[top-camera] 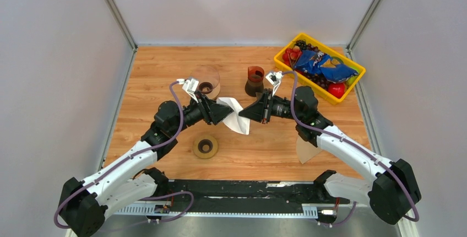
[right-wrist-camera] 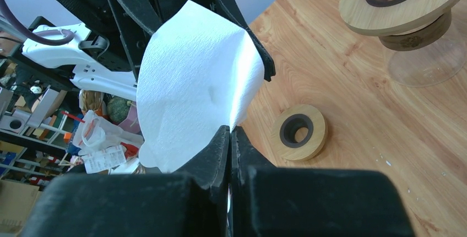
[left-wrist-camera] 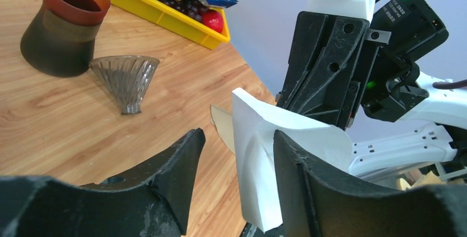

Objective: Place the coffee filter in the dripper

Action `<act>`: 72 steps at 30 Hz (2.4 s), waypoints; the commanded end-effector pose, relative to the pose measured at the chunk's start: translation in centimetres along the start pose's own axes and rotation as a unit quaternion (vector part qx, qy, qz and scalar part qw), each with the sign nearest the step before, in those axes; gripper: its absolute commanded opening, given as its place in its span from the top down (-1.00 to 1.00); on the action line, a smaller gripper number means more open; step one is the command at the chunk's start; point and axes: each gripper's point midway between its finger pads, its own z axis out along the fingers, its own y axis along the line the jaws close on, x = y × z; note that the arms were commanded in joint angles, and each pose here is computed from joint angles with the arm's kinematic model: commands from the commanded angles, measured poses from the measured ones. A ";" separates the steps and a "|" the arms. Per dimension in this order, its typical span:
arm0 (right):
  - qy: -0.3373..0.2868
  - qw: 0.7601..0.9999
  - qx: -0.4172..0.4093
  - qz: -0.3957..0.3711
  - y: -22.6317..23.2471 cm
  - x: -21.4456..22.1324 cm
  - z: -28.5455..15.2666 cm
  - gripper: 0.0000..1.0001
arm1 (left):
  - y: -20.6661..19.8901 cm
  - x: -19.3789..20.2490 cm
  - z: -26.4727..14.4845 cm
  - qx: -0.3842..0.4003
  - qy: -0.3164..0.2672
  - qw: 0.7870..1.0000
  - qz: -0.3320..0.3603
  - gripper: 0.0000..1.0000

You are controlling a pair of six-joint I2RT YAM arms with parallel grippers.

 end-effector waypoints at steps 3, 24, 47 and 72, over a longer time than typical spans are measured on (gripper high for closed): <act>-0.023 0.999 -0.033 -0.030 2.3 -2.1 -0.2 0.90 | -0.9 -0.8 0.0 0.015 -0.010 1.000 0.013 0.07; -0.014 0.997 0.078 -0.001 -3.2 -1.0 0.6 -0.97 | 3.9 -0.2 -0.3 -0.136 0.009 0.990 -0.037 0.99; -0.027 0.933 0.240 -0.268 -2.9 1.7 3.5 -1.00 | 7.6 4.3 0.7 -0.350 0.108 0.924 -0.113 1.00; -0.032 0.894 0.389 -0.222 -7.9 2.3 0.3 -0.99 | 7.3 4.2 1.1 -0.342 0.109 0.928 -0.100 1.00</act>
